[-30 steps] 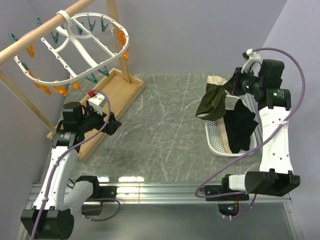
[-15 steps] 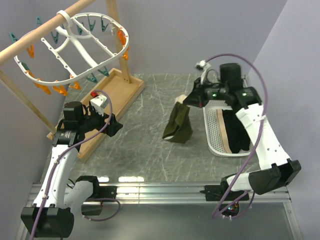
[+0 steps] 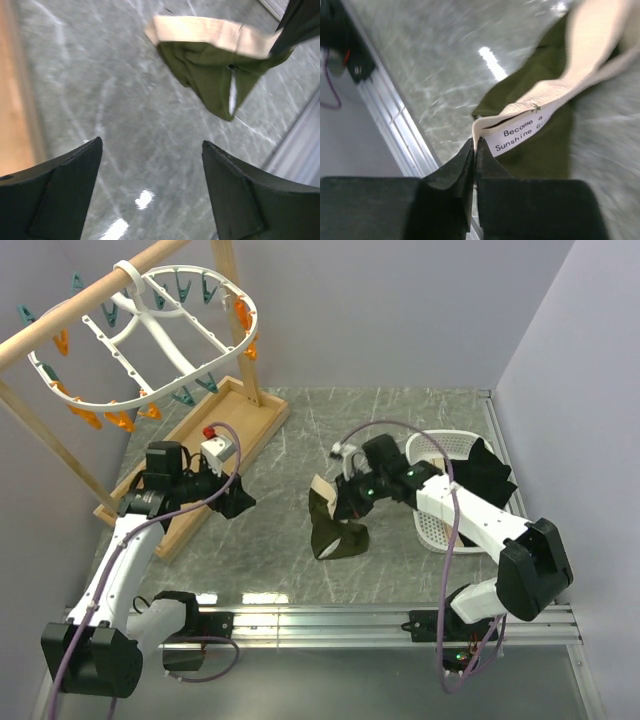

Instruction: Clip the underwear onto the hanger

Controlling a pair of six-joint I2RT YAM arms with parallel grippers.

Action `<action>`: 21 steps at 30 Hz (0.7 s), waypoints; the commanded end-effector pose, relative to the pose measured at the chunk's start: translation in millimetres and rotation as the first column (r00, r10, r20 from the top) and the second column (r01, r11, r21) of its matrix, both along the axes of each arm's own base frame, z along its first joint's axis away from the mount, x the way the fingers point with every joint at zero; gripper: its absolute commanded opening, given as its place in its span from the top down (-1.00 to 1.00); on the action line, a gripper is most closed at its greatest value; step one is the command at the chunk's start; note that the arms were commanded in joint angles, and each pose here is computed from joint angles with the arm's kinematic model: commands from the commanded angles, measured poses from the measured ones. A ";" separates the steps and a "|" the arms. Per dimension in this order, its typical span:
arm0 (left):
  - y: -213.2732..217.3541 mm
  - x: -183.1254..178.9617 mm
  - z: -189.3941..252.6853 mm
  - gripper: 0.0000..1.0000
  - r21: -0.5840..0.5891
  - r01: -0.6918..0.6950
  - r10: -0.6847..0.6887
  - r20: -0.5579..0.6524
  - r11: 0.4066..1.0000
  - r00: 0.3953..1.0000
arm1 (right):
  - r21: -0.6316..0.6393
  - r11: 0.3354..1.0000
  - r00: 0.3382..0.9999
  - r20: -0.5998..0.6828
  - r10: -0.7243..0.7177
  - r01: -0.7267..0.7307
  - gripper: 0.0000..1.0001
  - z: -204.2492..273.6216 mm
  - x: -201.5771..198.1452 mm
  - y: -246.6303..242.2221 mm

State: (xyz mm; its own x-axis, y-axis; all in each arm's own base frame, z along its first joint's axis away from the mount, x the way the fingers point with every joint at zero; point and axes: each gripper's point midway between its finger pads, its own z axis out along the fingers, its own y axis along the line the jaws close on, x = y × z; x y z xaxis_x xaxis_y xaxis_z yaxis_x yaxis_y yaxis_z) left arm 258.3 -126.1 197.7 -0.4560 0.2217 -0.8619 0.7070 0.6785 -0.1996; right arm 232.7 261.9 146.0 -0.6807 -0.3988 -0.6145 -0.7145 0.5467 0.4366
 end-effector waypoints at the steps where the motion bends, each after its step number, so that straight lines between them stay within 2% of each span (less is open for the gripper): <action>1: -20.8 -8.4 -10.8 -0.69 -0.024 0.094 -0.095 -0.033 0.995 0.995 | 0.043 0.989 0.986 0.094 0.135 -0.140 0.80 4.0 -23.3 26.5; 2: -25.3 -8.6 -13.3 -0.67 -0.034 0.100 -0.101 -0.048 0.994 0.994 | 0.041 0.984 0.982 0.085 0.168 -0.172 0.67 0.5 -33.0 29.2; 3: -30.3 -11.6 -19.0 -0.65 -0.044 0.110 -0.113 -0.075 0.993 0.991 | 0.035 0.980 0.978 0.077 0.193 -0.196 0.35 -3.9 -40.9 29.7; 5: -46.7 -14.2 -23.8 -0.58 -0.064 0.125 -0.131 -0.108 0.990 0.985 | 0.043 0.970 0.970 0.066 0.235 -0.238 -0.05 -3.2 -54.9 31.3; 6: -51.8 -16.3 -28.7 -0.57 -0.071 0.128 -0.136 -0.123 0.989 0.983 | 0.051 0.969 0.969 0.069 0.237 -0.241 -0.34 -0.4 -56.1 31.6; 8: -66.0 -20.2 -31.1 -0.56 -0.080 0.141 -0.151 -0.140 0.987 0.979 | 0.035 0.973 0.969 0.100 0.224 -0.228 -0.44 5.6 -51.8 28.3; 11: -83.5 -20.7 -36.6 -0.52 -0.078 0.164 -0.174 -0.134 0.983 0.976 | 0.063 0.990 0.979 0.165 0.116 -0.128 -0.47 28.9 -24.2 13.2; 13: -96.1 -20.1 -42.8 -0.46 -0.070 0.181 -0.189 -0.142 0.981 0.972 | 0.099 0.995 0.986 0.163 -0.025 0.009 -0.38 39.0 7.6 -10.3; 15: -105.0 -14.0 -53.2 -0.42 -0.053 0.147 -0.154 -0.174 0.988 0.973 | 0.064 0.992 0.984 0.135 -0.117 0.109 -0.26 32.2 30.9 -31.6; 17: -105.0 -3.3 -63.3 -0.38 -0.017 0.091 -0.093 -0.192 0.996 0.977 | 0.020 0.989 0.982 0.120 -0.145 0.144 -0.19 24.5 41.6 -36.1; 21: -106.9 1.2 -100.3 -0.13 0.030 0.017 -0.004 -0.389 0.999 0.921 | 0.023 0.984 0.982 0.062 -0.179 0.178 -0.09 15.4 45.2 -29.1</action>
State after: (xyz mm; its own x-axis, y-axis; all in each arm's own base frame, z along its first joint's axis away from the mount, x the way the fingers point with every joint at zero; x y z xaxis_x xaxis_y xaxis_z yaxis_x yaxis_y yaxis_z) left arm 238.8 -229.6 101.7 -0.6824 0.3207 -0.6568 0.6814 0.6045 -0.4128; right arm 272.7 223.6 157.7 -0.6818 -0.2868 -0.6730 -0.6542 0.6507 0.3854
